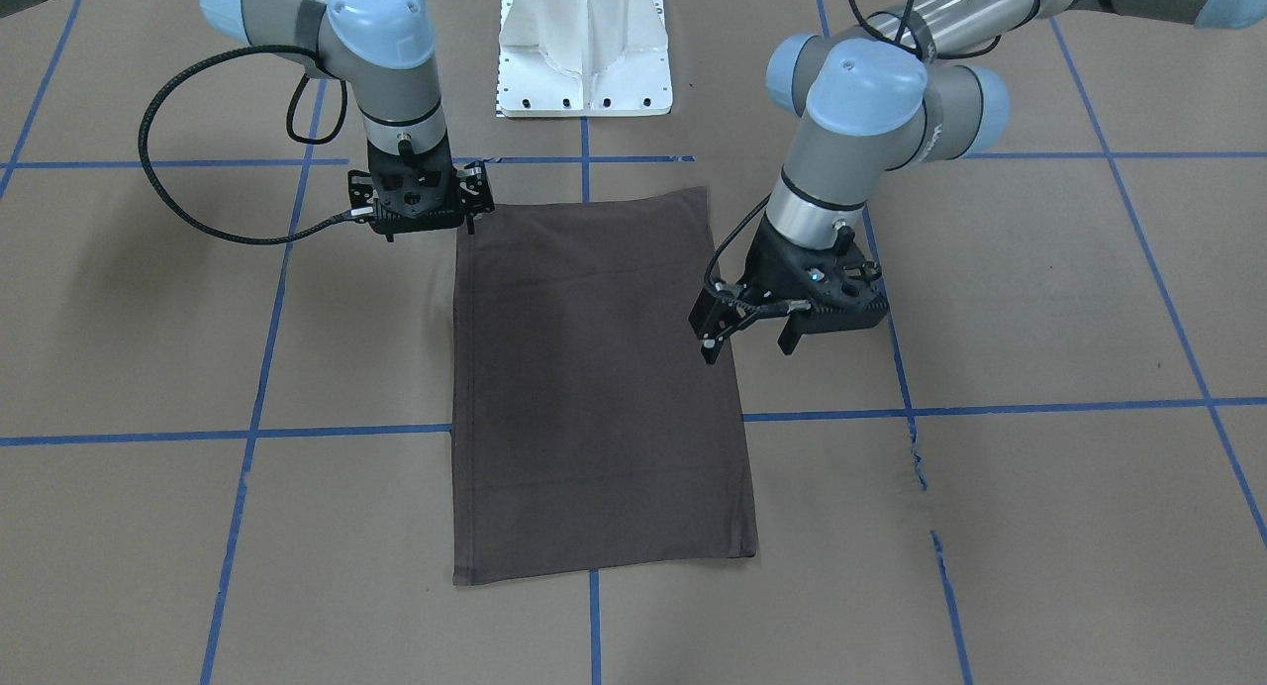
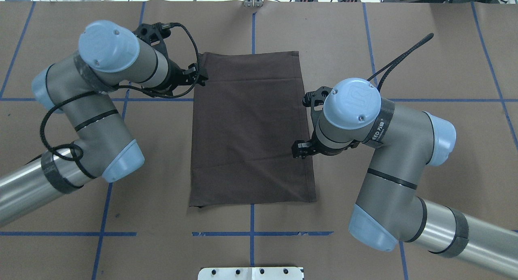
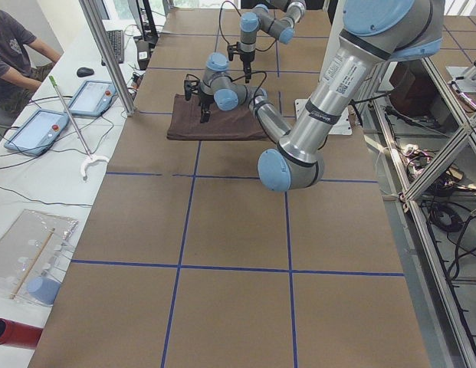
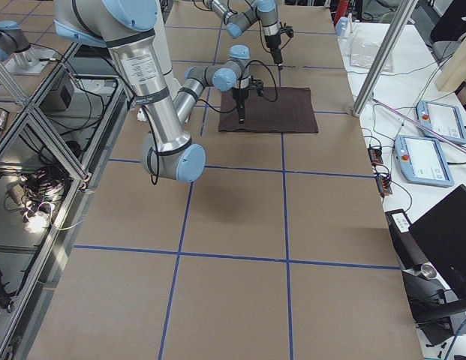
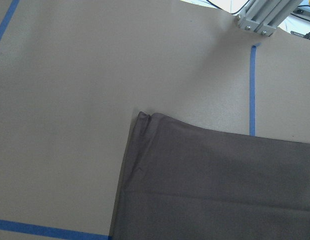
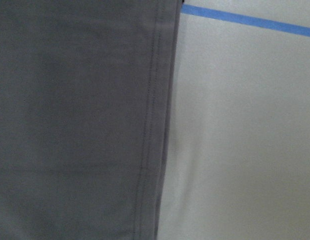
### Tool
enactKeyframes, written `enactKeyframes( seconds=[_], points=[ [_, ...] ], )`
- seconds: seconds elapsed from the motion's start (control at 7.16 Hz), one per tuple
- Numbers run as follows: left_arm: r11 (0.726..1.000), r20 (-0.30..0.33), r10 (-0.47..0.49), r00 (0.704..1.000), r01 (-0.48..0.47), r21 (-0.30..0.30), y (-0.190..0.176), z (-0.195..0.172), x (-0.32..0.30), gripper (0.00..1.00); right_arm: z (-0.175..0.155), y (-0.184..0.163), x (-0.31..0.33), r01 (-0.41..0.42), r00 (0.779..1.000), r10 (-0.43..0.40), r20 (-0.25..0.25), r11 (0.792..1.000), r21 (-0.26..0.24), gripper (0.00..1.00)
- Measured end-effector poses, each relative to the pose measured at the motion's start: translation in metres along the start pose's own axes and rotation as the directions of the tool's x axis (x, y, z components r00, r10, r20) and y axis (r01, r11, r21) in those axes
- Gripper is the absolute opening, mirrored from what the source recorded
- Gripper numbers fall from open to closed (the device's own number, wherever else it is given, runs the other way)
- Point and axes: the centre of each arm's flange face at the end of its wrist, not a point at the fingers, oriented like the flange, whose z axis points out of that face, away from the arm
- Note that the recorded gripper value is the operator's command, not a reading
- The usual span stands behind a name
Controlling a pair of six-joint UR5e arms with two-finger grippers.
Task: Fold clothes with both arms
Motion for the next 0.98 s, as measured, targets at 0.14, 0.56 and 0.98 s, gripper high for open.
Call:
enactKeyframes(
  seconds=[0.14,0.56,0.98],
  points=[
    [0.997,-0.001,-0.065,0.998,0.064,-0.044,0.041,-0.001,-0.011,0.99,-0.010,0.000,-0.004,-0.010,0.999,0.010,0.038,1.000,0.006,1.00],
    [0.965,0.095,-0.241,0.966,0.249,-0.084,0.184,0.035,-0.019,0.90,-0.025,0.004,-0.008,-0.035,0.996,0.035,0.082,0.999,0.006,1.00],
    [0.952,0.166,-0.286,0.944,0.300,-0.063,0.222,0.045,-0.023,0.88,-0.029,0.003,-0.009,-0.047,0.995,0.045,0.090,0.999,0.010,1.00]
  ],
)
